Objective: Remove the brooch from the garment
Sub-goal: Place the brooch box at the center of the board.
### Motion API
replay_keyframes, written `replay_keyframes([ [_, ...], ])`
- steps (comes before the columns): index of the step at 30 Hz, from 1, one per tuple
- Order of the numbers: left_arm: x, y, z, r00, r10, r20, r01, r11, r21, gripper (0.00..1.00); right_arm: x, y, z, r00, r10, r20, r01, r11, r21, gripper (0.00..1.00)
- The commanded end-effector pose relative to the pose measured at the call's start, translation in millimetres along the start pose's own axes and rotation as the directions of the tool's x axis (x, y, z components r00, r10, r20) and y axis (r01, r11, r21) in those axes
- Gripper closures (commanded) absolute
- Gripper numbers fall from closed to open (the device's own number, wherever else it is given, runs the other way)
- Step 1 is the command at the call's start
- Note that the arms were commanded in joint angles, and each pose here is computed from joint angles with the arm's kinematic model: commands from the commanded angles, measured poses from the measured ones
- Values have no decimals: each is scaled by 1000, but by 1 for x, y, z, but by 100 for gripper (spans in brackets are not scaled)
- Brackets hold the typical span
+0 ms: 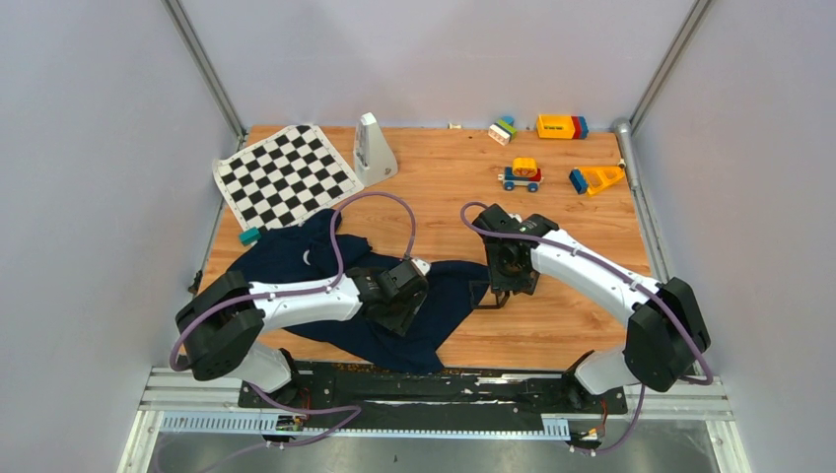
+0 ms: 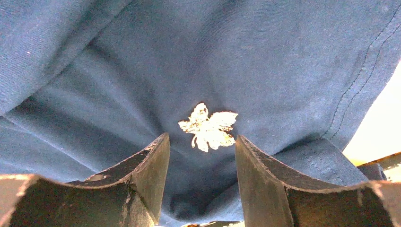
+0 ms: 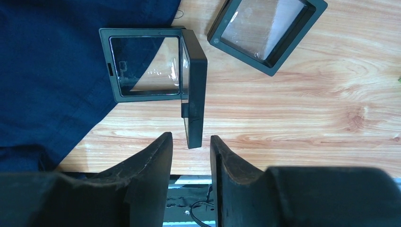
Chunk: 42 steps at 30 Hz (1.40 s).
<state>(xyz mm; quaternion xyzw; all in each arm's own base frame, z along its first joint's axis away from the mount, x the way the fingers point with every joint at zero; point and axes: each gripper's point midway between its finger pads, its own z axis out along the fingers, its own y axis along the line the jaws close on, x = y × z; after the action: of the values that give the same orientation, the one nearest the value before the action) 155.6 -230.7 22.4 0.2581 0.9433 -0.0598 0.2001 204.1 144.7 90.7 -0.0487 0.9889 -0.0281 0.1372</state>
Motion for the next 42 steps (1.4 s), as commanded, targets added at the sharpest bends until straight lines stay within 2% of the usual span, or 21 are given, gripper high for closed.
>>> replay_keyframes([
  [1,-1,-5,6,1000,-11,6,10,1000,11,40,-13,6,-22,998,2,71,2,999,-52,63],
  [11,-2,-11,18,1000,11,-9,-10,1000,24,36,-22,21,-62,986,10,168,23,980,-196,64],
  [13,0,-6,22,1000,14,-22,-14,1000,-5,43,-22,29,-70,982,8,191,41,968,-249,66],
  [16,3,-2,26,1000,12,-29,-13,999,-34,60,-19,46,-83,974,10,228,74,932,-356,68],
  [18,4,-2,28,1000,10,-24,-11,999,-32,66,-17,57,-91,969,20,247,90,900,-426,70],
  [23,3,-9,24,1000,14,-12,-14,1000,15,70,-15,71,-99,961,47,273,106,849,-518,77],
  [27,-8,-24,11,998,-12,55,3,986,167,70,-11,88,-99,962,26,273,146,793,-592,77],
  [32,-27,-43,-15,984,-106,143,38,910,414,72,-5,115,-93,966,25,257,170,689,-705,77],
  [36,-31,-39,-29,969,-169,178,61,869,492,73,-6,134,-86,975,64,214,128,625,-770,77],
  [40,-32,-35,-35,958,-214,190,78,834,547,74,-10,148,-73,980,85,181,95,600,-794,77],
  [42,-31,-32,-36,956,-221,192,85,837,541,74,-9,154,-66,984,77,163,84,601,-795,76],
])
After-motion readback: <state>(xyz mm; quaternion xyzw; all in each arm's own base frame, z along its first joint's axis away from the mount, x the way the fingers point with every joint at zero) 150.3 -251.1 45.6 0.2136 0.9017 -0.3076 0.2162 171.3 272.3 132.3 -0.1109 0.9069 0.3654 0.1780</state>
